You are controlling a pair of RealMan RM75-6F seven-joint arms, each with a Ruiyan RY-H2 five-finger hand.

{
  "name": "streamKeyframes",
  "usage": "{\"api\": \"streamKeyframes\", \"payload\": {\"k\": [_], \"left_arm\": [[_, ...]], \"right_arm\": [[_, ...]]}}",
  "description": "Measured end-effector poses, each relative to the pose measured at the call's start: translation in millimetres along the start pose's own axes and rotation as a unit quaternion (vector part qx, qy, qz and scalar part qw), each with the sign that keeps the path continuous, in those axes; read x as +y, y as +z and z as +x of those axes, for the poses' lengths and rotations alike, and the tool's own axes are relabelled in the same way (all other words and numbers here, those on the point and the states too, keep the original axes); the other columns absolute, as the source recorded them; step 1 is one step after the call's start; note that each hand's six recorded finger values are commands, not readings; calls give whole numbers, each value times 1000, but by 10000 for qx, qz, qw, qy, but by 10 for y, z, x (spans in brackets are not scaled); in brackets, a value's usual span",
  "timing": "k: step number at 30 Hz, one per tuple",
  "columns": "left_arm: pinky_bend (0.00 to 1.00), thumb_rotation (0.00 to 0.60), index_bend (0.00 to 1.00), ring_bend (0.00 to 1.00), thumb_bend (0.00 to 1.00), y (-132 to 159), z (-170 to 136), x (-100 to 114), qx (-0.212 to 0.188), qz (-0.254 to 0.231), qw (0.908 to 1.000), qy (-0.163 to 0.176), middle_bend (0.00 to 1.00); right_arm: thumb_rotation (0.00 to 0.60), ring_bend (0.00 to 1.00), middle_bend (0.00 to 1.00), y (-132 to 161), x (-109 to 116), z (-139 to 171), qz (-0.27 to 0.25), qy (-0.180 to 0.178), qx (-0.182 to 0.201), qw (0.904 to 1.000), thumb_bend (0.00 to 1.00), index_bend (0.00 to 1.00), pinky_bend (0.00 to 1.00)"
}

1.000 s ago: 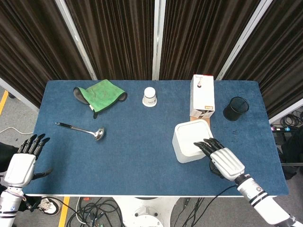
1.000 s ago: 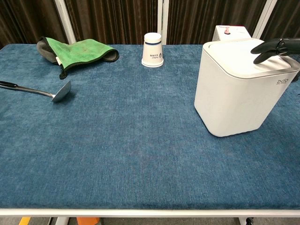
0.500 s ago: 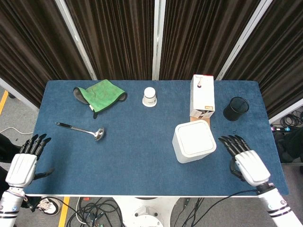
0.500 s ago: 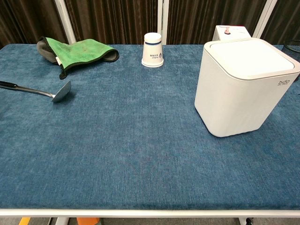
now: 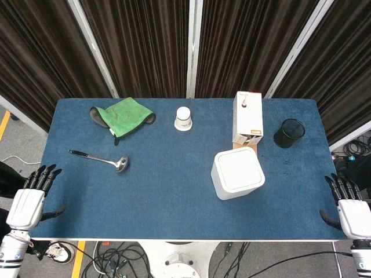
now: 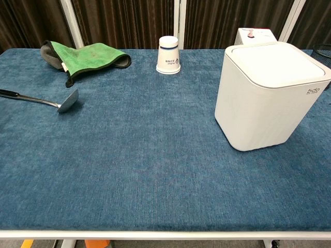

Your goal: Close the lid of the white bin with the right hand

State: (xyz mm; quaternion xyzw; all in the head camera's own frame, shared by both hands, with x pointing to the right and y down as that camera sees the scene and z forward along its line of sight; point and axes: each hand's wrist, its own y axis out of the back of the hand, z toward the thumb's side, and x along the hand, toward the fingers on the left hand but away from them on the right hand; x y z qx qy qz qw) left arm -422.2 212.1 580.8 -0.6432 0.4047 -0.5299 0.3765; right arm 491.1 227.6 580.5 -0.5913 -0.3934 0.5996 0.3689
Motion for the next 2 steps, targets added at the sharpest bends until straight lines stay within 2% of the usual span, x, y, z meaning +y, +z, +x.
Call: {"api": "streamKeyframes", "payload": {"k": [2], "left_arm": [[120,600,129,7,0,-1,4,-8,-5,2,10000,-11,68]], "right_arm": [[600,0,0,-2,4,-5,74,-150,-51,9998,9,0,0]]}}
